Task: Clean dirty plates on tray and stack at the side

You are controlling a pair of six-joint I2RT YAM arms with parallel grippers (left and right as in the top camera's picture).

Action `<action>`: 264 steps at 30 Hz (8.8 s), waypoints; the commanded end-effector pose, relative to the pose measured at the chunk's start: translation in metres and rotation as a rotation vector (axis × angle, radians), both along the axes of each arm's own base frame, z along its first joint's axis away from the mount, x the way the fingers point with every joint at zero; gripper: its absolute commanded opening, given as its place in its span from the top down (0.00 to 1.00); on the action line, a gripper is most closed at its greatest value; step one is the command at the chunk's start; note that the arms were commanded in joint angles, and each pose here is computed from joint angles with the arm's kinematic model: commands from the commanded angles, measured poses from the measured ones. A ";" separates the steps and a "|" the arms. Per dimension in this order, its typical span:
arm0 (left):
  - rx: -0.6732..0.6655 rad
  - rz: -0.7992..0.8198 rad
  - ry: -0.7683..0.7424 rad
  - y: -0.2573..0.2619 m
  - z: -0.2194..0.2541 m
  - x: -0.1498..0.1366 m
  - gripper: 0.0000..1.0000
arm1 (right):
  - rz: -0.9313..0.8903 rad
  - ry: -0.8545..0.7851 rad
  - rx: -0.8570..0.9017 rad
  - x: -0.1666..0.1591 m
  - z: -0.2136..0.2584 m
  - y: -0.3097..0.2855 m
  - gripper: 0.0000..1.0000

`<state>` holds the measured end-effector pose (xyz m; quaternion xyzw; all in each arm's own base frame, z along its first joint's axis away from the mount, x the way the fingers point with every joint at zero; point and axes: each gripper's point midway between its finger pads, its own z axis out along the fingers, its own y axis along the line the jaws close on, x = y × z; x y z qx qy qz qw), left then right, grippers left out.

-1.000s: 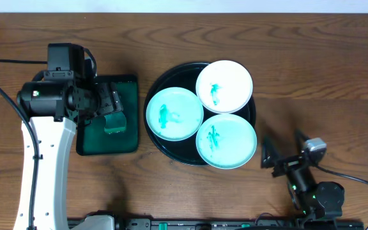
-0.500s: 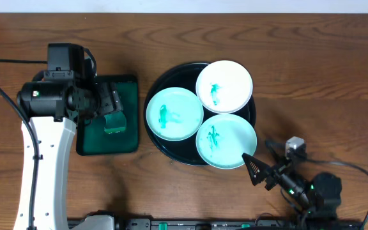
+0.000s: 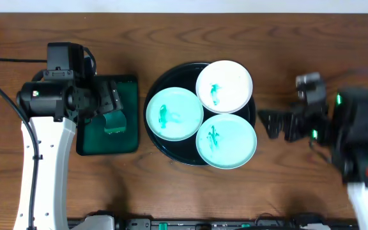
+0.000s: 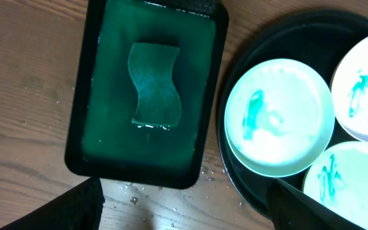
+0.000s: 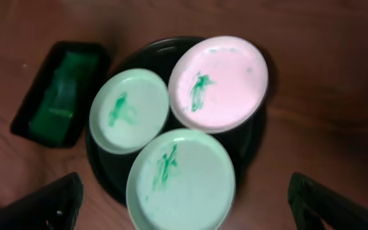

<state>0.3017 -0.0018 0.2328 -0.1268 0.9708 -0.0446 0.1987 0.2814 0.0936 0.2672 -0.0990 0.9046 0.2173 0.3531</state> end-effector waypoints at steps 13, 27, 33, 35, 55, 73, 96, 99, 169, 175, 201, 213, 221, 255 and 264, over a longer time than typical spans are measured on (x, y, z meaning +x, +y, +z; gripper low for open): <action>0.001 0.004 -0.020 0.001 0.007 0.002 0.18 | 0.166 0.537 -0.246 0.087 -0.051 0.065 0.01; 0.000 0.004 -0.019 0.001 0.007 0.002 0.18 | 0.336 0.589 -0.160 0.089 -0.098 0.161 0.01; 0.001 0.003 -0.019 0.001 0.007 0.002 0.18 | 0.083 0.682 -0.168 0.091 -0.110 0.157 0.16; 0.001 0.003 -0.019 0.001 0.007 0.002 0.18 | 0.065 0.708 -0.204 0.085 -0.122 0.155 0.19; 0.001 0.003 -0.019 0.001 0.007 0.002 0.18 | 0.018 0.793 -0.211 0.054 -0.236 0.168 0.38; 0.000 0.004 -0.019 0.001 0.007 0.002 0.18 | -0.023 0.743 -0.160 0.059 -0.269 0.173 0.99; 0.088 0.044 0.024 0.019 -0.021 0.031 0.37 | 0.001 0.755 -0.185 0.053 -0.270 0.169 0.99; 0.087 0.042 0.118 0.020 -0.053 0.041 0.40 | 0.002 0.755 -0.184 0.053 -0.270 0.170 0.99; 0.014 0.064 0.154 0.021 -0.101 0.054 0.93 | 0.059 0.796 -0.247 0.037 -0.272 0.159 0.99; -0.009 0.027 0.154 0.005 -0.099 0.052 0.93 | 0.060 0.792 -0.244 0.038 -0.272 0.160 0.99; 0.015 0.047 0.187 0.010 -0.116 0.053 0.93 | 0.060 0.789 -0.243 0.038 -0.272 0.160 0.99; -0.334 -0.115 0.168 -0.070 -0.117 0.068 0.93 | 0.064 0.792 -0.237 0.038 -0.271 0.161 0.99; -0.266 -0.197 0.228 -0.123 -0.137 0.058 0.93 | 0.067 0.793 -0.238 0.037 -0.271 0.161 0.99; -0.387 -0.398 0.527 -0.225 -0.241 0.010 0.93 | 0.083 0.825 -0.232 0.030 -0.270 0.161 0.99; 0.229 0.087 0.560 -0.059 -0.255 0.022 0.93 | 0.082 0.824 -0.231 0.030 -0.270 0.162 0.99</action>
